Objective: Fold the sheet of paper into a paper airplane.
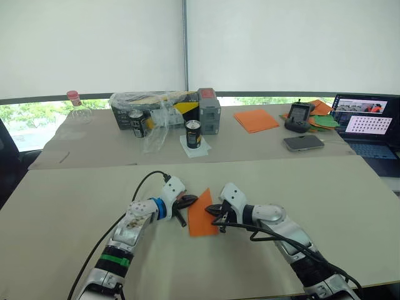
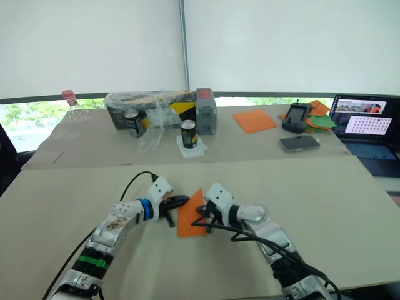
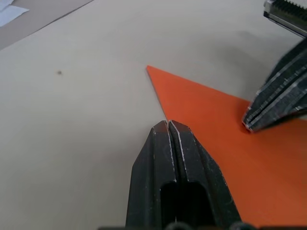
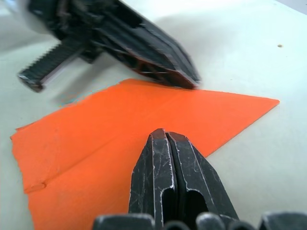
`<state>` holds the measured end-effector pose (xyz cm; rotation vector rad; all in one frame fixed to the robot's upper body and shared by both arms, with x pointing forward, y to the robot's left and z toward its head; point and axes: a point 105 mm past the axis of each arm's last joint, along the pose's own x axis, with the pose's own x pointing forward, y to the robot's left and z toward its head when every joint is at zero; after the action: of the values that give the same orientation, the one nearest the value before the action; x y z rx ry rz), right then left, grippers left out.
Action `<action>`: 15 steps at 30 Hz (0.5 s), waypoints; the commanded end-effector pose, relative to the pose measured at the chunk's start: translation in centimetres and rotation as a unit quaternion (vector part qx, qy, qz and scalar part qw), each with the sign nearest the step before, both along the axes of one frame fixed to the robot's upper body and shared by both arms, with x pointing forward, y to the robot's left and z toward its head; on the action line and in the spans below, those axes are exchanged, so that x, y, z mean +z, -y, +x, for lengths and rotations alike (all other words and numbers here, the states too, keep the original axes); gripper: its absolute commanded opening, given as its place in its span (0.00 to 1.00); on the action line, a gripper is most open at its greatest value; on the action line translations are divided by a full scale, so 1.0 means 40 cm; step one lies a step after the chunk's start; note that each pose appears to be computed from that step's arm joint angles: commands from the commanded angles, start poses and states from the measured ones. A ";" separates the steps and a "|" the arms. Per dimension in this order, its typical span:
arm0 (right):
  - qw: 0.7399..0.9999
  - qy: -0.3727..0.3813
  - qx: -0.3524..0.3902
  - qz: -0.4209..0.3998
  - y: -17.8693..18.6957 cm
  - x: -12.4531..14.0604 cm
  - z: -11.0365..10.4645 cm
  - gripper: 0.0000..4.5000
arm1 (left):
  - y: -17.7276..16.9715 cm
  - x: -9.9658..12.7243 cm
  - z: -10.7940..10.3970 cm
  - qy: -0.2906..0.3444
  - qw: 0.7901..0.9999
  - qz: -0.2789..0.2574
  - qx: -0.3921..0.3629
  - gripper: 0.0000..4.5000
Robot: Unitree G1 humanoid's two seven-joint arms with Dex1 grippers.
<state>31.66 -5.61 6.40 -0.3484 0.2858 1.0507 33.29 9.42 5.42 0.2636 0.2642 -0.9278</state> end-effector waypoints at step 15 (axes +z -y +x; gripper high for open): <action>0.999 -0.038 -0.015 -0.025 0.010 -0.060 -0.011 0.00 | 0.068 0.042 0.039 0.009 0.997 -0.079 -0.017 0.01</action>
<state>31.50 -5.08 6.26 -0.3341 0.2858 1.0675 34.64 7.09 6.52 0.1132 0.2007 -0.9543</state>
